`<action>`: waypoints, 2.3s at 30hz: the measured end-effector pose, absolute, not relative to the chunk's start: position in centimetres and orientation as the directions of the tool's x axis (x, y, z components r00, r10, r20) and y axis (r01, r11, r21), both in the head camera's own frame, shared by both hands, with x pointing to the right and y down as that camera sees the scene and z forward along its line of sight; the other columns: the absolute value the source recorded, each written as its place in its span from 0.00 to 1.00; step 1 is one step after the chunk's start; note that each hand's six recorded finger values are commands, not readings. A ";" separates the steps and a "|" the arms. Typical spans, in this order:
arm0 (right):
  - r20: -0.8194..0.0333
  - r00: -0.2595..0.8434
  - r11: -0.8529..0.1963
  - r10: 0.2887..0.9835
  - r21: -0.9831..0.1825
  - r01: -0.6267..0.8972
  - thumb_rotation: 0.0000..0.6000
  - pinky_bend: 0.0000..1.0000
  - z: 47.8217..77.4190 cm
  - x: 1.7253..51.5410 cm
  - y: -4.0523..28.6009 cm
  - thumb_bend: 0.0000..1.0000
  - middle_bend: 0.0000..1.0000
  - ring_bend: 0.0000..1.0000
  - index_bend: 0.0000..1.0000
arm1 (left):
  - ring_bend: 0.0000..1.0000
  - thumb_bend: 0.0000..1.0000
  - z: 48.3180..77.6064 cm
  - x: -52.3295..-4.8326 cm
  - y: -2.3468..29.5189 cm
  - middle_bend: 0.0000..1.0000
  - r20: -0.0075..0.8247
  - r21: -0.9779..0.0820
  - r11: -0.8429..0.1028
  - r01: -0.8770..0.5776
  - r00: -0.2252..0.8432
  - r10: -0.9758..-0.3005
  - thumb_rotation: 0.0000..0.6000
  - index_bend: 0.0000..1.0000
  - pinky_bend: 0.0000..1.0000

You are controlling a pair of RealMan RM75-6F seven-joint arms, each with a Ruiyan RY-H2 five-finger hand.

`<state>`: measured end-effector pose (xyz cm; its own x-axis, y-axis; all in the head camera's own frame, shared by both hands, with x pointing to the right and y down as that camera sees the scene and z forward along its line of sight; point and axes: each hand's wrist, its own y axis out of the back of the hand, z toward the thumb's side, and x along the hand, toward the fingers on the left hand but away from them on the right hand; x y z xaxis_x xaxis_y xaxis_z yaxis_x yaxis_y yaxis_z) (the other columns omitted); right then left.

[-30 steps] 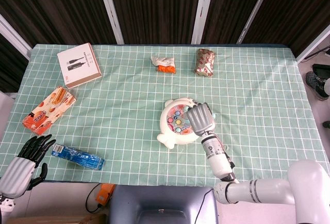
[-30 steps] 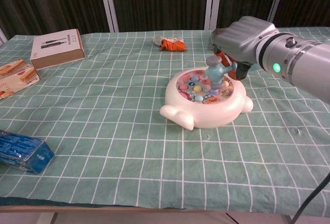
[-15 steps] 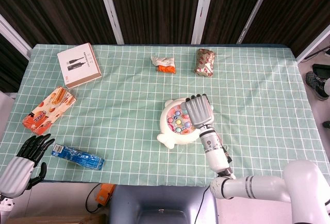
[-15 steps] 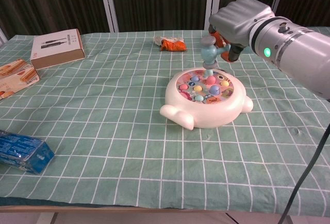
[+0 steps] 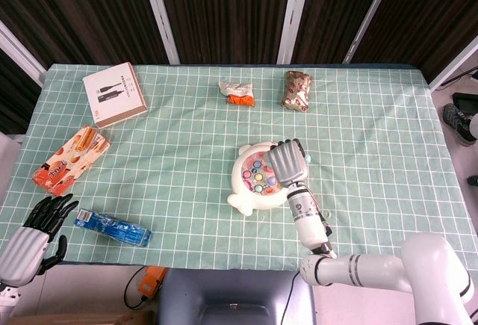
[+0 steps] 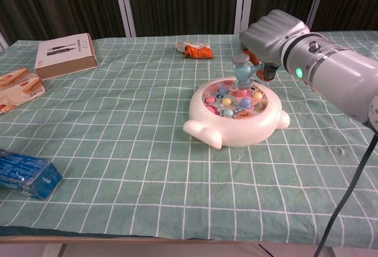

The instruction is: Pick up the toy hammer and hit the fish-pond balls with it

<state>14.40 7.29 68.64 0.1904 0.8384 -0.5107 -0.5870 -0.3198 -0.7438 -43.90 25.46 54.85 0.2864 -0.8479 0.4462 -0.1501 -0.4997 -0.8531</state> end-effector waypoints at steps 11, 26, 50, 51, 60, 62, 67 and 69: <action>-0.544 0.159 -0.344 0.824 -0.703 -0.623 1.00 0.73 69.3 14.8 7.5 0.64 0.62 0.68 0.93 | 0.00 0.71 54.8 -44.0 25.4 0.00 0.443 -0.854 -0.497 -0.152 0.285 -0.850 1.00 0.00 0.00; -0.494 0.156 -0.326 0.856 -0.748 -0.578 1.00 0.73 67.8 14.9 6.4 0.64 0.62 0.68 0.93 | 0.00 0.71 54.8 -44.0 25.4 0.00 0.443 -0.854 -0.496 -0.154 0.285 -0.850 1.00 0.00 0.00; -0.482 0.138 -0.320 0.865 -0.743 -0.588 1.00 0.73 69.9 13.9 5.5 0.64 0.62 0.68 0.93 | 0.00 0.71 55.0 -44.1 25.2 0.00 0.450 -0.853 -0.500 -0.151 0.276 -0.849 1.00 0.00 0.00; -0.485 0.136 -0.321 0.864 -0.738 -0.593 1.00 0.73 70.0 13.9 5.5 0.64 0.62 0.68 0.93 | 0.00 0.71 55.0 -44.1 25.2 0.00 0.449 -0.853 -0.500 -0.152 0.276 -0.850 1.00 0.00 0.00; -0.502 0.104 -0.337 0.859 -0.707 -0.622 1.00 0.73 70.6 14.3 5.7 0.64 0.62 0.68 0.93 | 0.00 0.71 54.9 -44.2 25.2 0.00 0.447 -0.853 -0.498 -0.154 0.277 -0.851 1.00 0.00 0.00; -0.500 0.105 -0.337 0.860 -0.709 -0.620 1.00 0.73 70.5 14.3 5.6 0.64 0.62 0.68 0.93 | 0.00 0.71 54.9 -44.1 25.2 0.00 0.446 -0.853 -0.498 -0.154 0.278 -0.851 1.00 0.00 0.00; -0.487 0.103 -0.337 0.867 -0.726 -0.599 1.00 0.73 69.9 14.5 5.2 0.64 0.62 0.68 0.93 | 0.00 0.71 55.0 -44.1 25.3 0.00 0.448 -0.853 -0.500 -0.150 0.280 -0.849 1.00 0.00 0.00; -0.481 0.100 -0.338 0.871 -0.734 -0.589 1.00 0.73 69.6 14.8 5.0 0.64 0.62 0.68 0.93 | 0.00 0.71 55.0 -44.1 25.3 0.00 0.450 -0.852 -0.501 -0.148 0.280 -0.848 1.00 0.00 0.00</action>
<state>14.78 5.03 69.56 0.0995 0.8711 -0.4810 -0.5885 -0.3382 -0.7343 -44.05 25.27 55.03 0.2805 -0.8478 0.4500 -0.1483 -0.5015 -0.8524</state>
